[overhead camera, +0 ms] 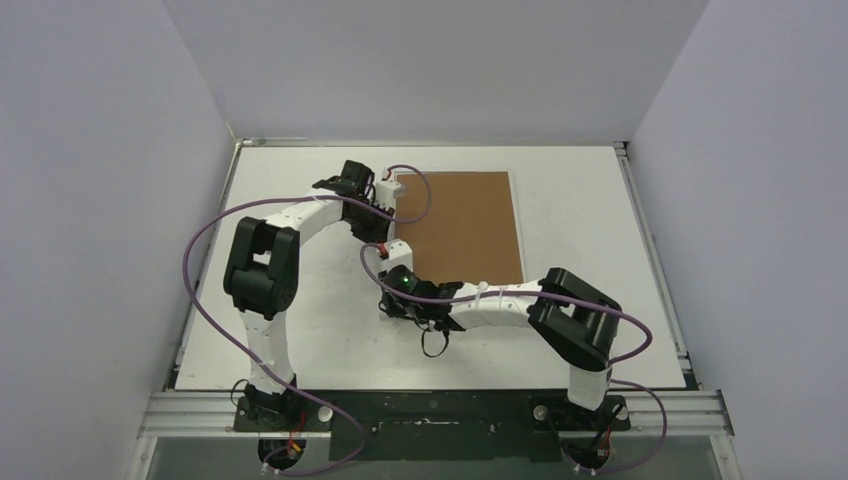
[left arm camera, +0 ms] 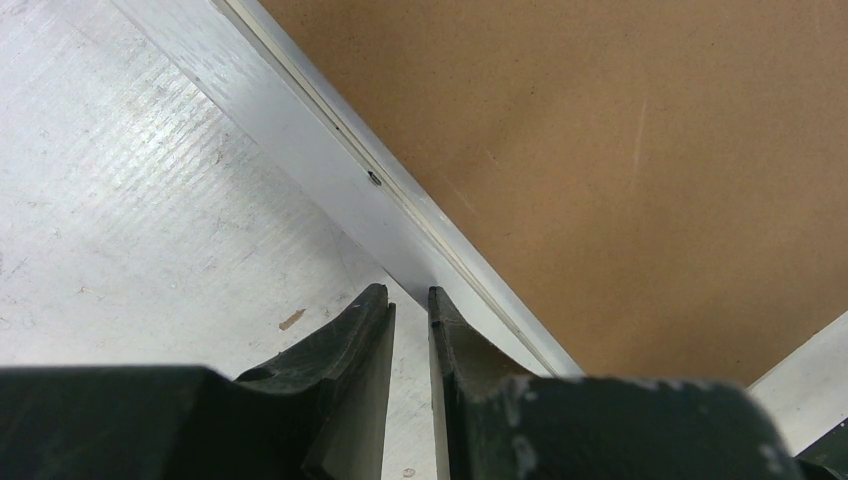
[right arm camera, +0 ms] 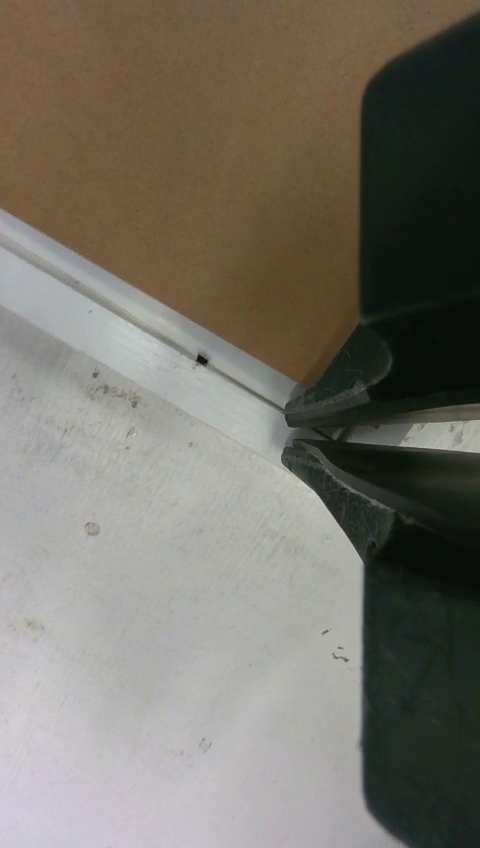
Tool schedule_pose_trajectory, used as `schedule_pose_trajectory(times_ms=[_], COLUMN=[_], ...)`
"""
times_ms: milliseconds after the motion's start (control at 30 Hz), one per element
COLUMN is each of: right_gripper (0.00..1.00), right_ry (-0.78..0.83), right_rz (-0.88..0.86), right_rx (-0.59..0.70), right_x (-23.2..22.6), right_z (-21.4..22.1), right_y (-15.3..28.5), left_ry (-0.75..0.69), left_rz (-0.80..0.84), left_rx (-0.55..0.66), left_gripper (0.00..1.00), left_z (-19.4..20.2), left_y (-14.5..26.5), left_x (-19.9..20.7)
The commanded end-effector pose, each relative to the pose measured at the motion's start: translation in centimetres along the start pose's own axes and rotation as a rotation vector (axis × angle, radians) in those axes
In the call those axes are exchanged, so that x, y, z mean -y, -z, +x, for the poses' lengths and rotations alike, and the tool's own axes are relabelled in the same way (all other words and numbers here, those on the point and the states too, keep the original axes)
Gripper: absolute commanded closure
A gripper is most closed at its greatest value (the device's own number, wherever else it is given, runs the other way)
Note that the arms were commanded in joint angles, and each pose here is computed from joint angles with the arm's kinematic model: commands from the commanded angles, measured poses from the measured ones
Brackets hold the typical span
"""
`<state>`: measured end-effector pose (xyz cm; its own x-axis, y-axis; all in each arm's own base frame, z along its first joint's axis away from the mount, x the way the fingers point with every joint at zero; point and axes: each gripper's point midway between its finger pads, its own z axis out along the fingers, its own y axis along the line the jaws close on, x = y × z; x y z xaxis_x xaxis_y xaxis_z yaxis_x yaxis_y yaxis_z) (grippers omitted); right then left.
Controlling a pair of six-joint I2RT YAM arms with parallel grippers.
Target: Put the photo into the frame
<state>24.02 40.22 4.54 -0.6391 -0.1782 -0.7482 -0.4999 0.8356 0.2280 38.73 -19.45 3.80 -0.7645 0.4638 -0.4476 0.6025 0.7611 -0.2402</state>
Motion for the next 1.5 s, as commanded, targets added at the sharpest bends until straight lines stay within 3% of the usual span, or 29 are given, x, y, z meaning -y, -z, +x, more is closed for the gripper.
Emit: schedule_pose_trajectory(times_ms=[0,133,267,500,600,800,1000,1467], right_gripper=[0.84,0.72,0.60,0.50,0.41,0.45,0.37,0.44], right_ry=[0.004,-0.028,-0.075,-0.210,-0.299,-0.498,-0.586,-0.674], right_rz=[-0.106,-0.164,-0.095,0.124,0.206,0.497,0.532,0.353], right_rx=[0.077,0.152,0.176,0.147,0.151,0.014,0.007,-0.009], right_x=[-2.9,-3.1,1.9,13.8,18.3,26.6,29.4,28.2], right_z=[-5.1,-10.9,-13.0,-9.5,-8.2,-2.3,-0.4,-0.5], right_y=[0.8,4.1,8.2,12.9,14.1,15.4,15.4,12.1], left_ry=[-0.016,-0.017,-0.010,0.007,0.010,0.012,0.009,0.005], left_rz=[-0.048,-0.049,-0.035,-0.021,-0.021,-0.022,-0.022,-0.021], left_rx=[-0.048,-0.043,-0.037,-0.042,-0.044,-0.045,-0.044,-0.041], left_gripper=[0.82,0.82,0.82,0.83,0.82,0.82,0.83,0.83], left_z=[1.6,1.4,1.2,1.3,1.4,1.2,1.2,1.2], left_y=[-0.9,-0.7,-0.7,-1.1,-1.1,-1.1,-1.0,-1.0], left_x=[-1.1,-1.1,-0.8,-0.7,-0.8,-0.8,-0.8,-0.7])
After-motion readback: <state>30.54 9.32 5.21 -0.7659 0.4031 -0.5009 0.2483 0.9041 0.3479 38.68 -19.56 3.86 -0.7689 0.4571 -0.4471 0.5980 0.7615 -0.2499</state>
